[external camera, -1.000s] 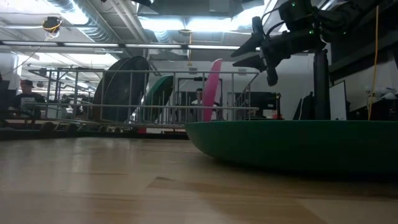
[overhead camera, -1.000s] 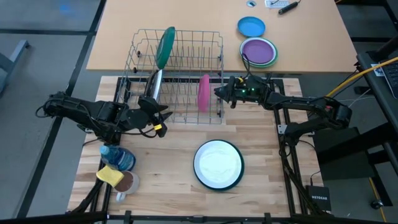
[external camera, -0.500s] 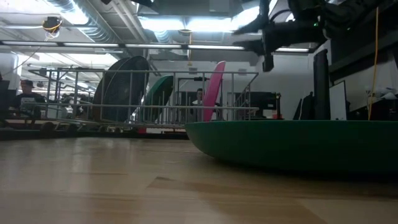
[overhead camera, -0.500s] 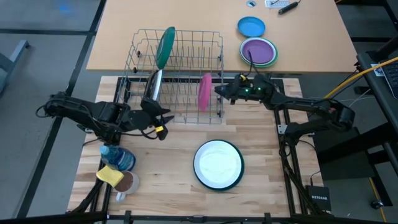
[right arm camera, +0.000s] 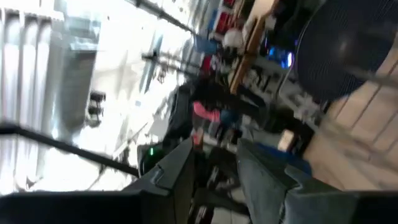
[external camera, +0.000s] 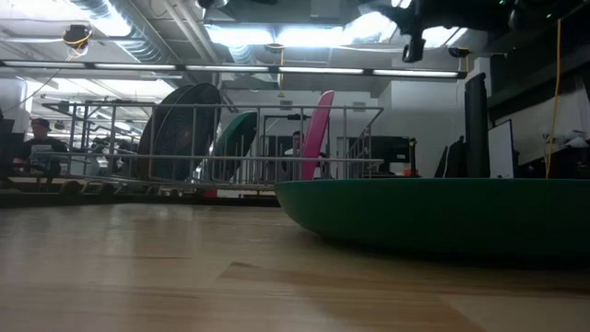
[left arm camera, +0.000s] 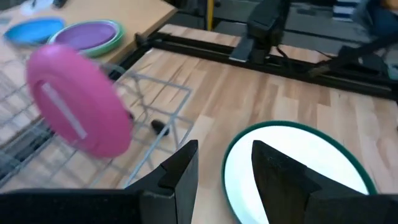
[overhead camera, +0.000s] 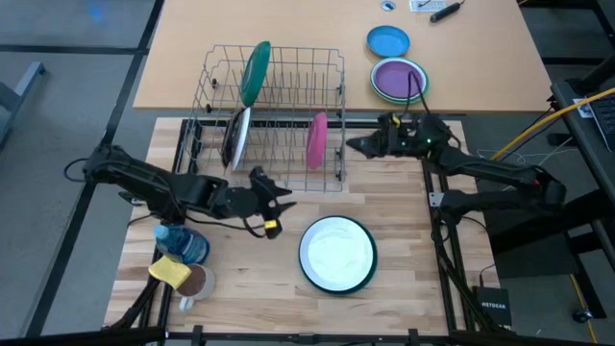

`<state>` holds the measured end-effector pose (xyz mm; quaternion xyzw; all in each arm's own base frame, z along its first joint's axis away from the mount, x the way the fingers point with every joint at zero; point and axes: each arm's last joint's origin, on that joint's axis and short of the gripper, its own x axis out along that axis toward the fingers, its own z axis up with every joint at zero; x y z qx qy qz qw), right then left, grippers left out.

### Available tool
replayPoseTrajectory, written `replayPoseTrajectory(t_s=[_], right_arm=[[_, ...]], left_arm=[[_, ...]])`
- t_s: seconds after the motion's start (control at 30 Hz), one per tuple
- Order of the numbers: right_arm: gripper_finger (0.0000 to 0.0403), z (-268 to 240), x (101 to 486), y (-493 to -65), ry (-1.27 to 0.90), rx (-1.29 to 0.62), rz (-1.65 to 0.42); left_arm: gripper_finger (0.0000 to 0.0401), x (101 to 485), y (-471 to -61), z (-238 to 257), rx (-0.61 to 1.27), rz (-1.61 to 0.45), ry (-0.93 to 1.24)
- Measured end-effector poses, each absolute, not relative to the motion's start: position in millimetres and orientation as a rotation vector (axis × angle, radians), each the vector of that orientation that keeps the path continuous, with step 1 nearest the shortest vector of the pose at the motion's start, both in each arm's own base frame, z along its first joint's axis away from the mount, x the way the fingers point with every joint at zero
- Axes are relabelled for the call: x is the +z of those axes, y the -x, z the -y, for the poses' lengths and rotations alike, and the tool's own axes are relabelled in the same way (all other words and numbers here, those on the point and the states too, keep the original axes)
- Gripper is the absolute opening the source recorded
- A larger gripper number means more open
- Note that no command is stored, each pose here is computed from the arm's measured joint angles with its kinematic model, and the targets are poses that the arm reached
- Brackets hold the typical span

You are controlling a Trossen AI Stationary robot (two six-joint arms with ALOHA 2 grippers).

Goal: Sort dishes
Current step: Put the white plate on the dish rack

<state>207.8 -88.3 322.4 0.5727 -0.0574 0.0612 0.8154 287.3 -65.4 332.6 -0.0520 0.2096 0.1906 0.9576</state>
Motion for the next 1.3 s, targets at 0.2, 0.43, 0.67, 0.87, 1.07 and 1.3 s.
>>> replayPoseTrajectory(t_s=[0.2, 0.43, 0.67, 0.87, 1.07, 1.3], right_arm=[[0.0124, 50, 312, -214, -1.273, 0.18, -0.094], [0.0124, 7, 291, -219, -1.3, 0.137, -0.351], [0.0124, -20, 271, -213, -1.29, -0.001, -0.543], [0.0124, -30, 251, -200, -1.335, -0.224, -0.737], [0.0124, -37, 236, -187, -1.331, -0.374, -0.918], [0.0124, -49, 224, -189, -1.292, -0.4, -1.015]], left_arm=[[0.0139, 316, -312, 71, 0.366, -0.416, 0.067], [0.0139, 296, -331, 76, 0.368, -0.429, 0.11], [0.0139, 277, -340, 81, 0.333, -0.485, 0.181], [0.0139, 264, -346, 84, 0.329, -0.524, 0.17], [0.0139, 243, -355, 87, 0.339, -0.579, 0.147], [0.0139, 218, -364, 91, 0.314, -0.652, 0.158]])
